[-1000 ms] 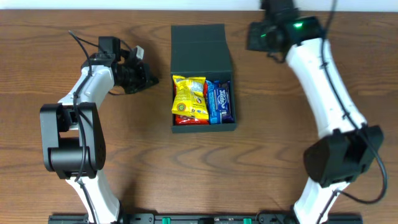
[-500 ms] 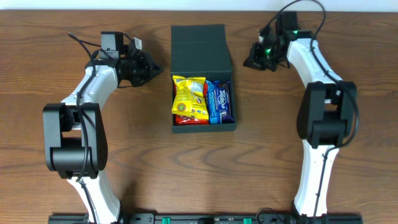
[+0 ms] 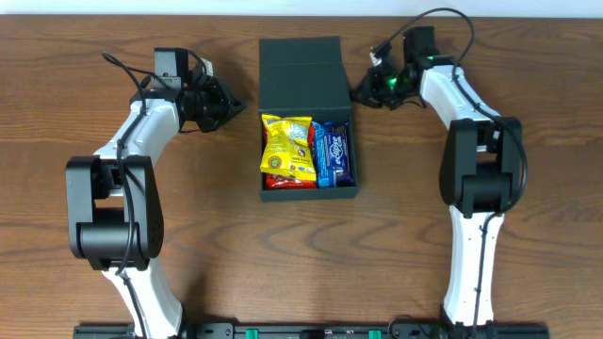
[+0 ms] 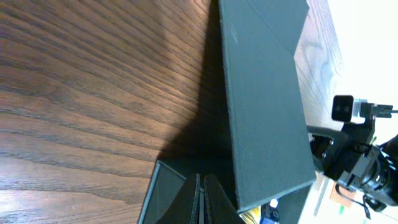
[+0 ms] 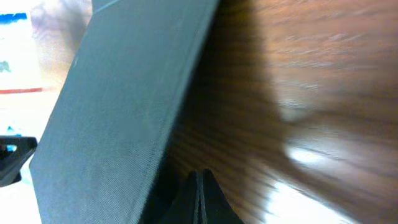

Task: Pack container
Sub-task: 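Release the tin and raise both grippers to the box lid's back edge, then push the lid forward with both grippers to close the box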

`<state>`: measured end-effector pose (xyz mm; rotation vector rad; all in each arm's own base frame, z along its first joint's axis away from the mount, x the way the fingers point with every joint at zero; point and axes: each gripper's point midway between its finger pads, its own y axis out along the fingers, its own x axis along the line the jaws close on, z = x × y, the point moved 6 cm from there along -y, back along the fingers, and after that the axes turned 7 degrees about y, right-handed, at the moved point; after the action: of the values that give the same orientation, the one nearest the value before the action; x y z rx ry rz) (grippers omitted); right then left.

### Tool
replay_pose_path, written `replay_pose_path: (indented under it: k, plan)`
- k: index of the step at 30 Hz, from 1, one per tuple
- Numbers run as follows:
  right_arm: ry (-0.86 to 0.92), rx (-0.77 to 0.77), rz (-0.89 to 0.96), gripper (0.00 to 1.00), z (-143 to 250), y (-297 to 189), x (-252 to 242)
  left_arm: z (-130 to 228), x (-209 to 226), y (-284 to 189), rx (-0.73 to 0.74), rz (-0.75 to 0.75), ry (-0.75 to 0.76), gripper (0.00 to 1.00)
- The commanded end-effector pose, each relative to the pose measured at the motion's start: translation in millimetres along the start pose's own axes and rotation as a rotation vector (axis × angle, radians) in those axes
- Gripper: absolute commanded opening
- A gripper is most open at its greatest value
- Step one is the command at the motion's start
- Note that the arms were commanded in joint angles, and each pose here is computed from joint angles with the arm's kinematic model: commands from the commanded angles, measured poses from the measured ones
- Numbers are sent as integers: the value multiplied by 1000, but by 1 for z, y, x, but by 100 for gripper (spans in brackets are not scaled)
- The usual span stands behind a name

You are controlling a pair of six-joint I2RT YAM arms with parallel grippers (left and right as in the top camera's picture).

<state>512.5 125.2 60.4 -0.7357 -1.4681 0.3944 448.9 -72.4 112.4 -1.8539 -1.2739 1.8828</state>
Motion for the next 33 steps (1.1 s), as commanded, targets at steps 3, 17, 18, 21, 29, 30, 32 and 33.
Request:
replay_pose_path:
  k: [3,17,18,21,29,30,32,33]
  plan:
    - [74,61,-16,1,11,22,-8,-3,11,3,-28,-79,-40,6]
    - [-119,81,-375,2,1,21,40,-4,12,2,-32,-88,-40,6]
    - [-148,87,-417,2,0,19,46,-4,13,2,-35,-96,-41,6]
    - [-202,100,-495,2,1,14,55,-5,17,2,-49,-130,-46,6]
    - [-194,108,-502,2,1,14,57,-1,35,7,-49,-219,-122,6]
    - [-194,108,-502,1,1,14,57,-1,36,10,-45,-219,-137,6]
    - [-194,109,-503,2,1,15,57,-1,38,19,-29,-181,-154,6]
    - [-194,109,-503,1,1,15,57,-2,35,23,-22,-139,-149,6]
